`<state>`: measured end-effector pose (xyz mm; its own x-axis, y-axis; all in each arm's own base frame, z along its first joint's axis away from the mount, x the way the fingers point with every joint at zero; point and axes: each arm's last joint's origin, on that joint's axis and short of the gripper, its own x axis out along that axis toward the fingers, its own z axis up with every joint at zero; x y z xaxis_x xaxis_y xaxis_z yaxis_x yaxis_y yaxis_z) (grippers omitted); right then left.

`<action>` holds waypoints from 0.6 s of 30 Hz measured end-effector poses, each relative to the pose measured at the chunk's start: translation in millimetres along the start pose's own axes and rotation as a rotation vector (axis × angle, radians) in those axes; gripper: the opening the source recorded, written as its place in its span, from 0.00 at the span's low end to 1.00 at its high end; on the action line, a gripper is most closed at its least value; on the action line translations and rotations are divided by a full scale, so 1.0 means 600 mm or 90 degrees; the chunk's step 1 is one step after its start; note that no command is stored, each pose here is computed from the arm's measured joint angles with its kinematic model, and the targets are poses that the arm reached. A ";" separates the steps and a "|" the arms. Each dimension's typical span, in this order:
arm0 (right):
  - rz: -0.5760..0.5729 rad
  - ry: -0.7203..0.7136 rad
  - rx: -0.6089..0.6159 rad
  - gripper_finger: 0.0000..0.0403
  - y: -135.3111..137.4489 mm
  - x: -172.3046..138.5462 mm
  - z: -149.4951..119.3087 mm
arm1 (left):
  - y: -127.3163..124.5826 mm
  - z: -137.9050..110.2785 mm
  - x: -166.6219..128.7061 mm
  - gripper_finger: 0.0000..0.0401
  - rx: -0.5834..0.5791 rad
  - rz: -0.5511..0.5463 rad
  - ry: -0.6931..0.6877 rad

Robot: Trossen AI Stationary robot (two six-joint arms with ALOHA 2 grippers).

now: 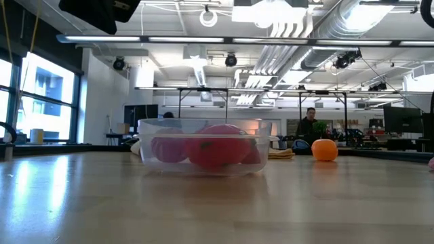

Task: Pick and placing Produce into tupperware
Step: Put the red tomato into the transparent bin

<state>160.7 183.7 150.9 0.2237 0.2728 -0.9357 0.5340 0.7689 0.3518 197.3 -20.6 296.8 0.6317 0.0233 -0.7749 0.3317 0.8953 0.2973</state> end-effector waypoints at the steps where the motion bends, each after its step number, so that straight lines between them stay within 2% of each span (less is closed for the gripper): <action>1: 0.007 0.002 -0.004 0.72 0.003 0.005 0.001 | 0.000 0.000 0.000 0.01 0.000 0.000 0.000; 5: 0.027 -0.001 -0.015 0.72 0.011 0.020 0.007 | 0.000 0.000 0.000 0.01 0.000 0.000 0.000; 18: 0.005 0.004 -0.010 0.72 0.010 0.035 0.009 | 0.000 0.000 0.000 0.01 0.000 0.000 0.000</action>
<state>173.2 190.9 133.5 0.2227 0.2824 -0.9331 0.5191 0.7758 0.3587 197.3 -20.6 296.9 0.6321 0.0232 -0.7745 0.3317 0.8953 0.2975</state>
